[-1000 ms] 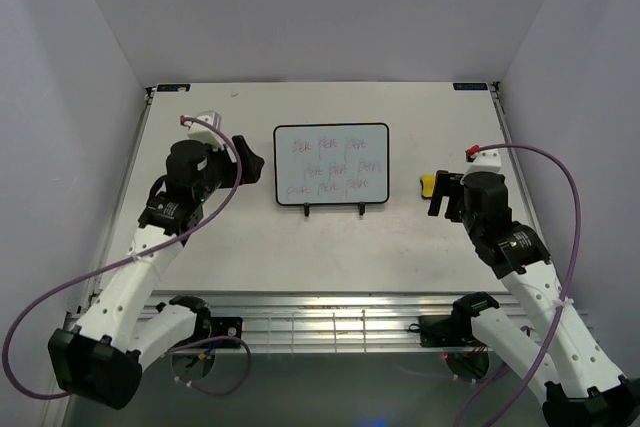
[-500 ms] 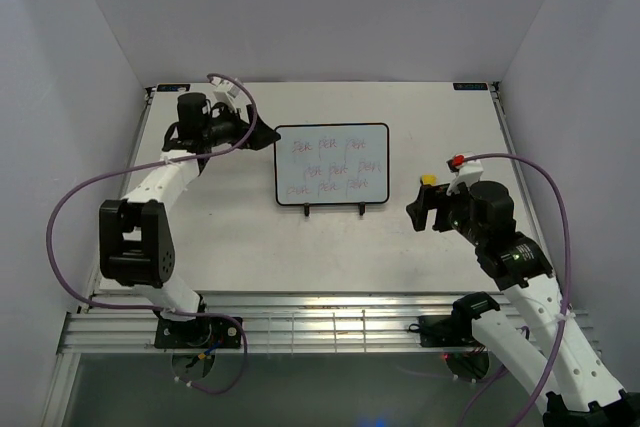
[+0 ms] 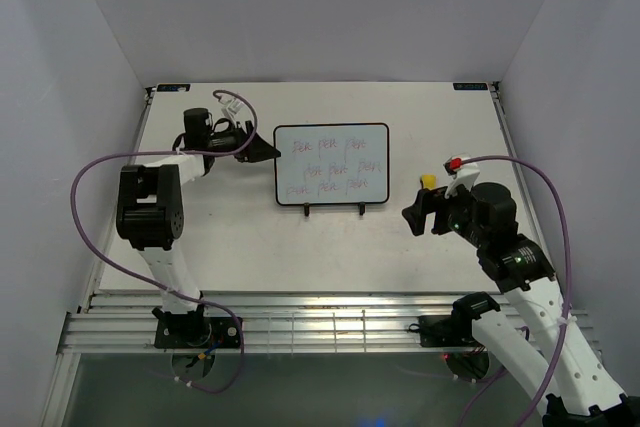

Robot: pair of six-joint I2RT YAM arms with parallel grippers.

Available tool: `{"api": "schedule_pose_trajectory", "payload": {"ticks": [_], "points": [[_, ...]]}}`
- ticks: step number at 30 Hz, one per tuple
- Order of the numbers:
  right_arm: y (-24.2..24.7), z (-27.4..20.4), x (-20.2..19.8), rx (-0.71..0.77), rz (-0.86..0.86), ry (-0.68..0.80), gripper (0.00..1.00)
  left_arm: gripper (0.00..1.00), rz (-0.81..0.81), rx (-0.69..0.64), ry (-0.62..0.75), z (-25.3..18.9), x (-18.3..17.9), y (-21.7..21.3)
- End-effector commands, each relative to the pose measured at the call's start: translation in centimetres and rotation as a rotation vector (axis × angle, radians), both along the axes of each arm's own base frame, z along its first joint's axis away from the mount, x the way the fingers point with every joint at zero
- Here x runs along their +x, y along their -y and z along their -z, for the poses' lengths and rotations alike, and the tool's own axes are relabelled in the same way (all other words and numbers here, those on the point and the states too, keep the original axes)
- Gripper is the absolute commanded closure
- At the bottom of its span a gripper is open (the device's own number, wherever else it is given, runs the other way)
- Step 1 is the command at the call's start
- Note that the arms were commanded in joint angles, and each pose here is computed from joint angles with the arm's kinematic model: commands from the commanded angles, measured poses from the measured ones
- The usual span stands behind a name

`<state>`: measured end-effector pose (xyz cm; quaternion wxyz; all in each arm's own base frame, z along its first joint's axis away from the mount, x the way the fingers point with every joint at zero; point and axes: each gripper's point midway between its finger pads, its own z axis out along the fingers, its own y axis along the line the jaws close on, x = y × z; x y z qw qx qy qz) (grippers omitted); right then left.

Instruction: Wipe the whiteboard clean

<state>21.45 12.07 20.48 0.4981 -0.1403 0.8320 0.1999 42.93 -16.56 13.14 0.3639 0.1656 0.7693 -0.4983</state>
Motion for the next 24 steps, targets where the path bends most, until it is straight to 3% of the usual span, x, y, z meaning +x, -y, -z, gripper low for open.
{"api": "schedule_pose_trajectory", "payload": {"ticks": [1,8,18,24], "points": [[-0.8,-0.6,0.5,0.021,-0.030,0.018,0.10,0.02,0.130,-0.121,0.025,-1.8,-1.4,1.2],[-1.1,-0.3,0.5,0.018,-0.041,-0.011,0.09,0.05,0.245,-0.177,-0.010,-0.3,-2.7,2.7],[-1.0,0.2,0.2,0.015,-0.041,-0.030,0.06,0.25,0.319,-0.205,-0.064,1.7,-3.6,4.3],[-1.0,0.1,0.1,0.017,-0.043,-0.028,0.05,0.45,0.326,-0.213,-0.065,1.8,-3.4,4.5]]}}
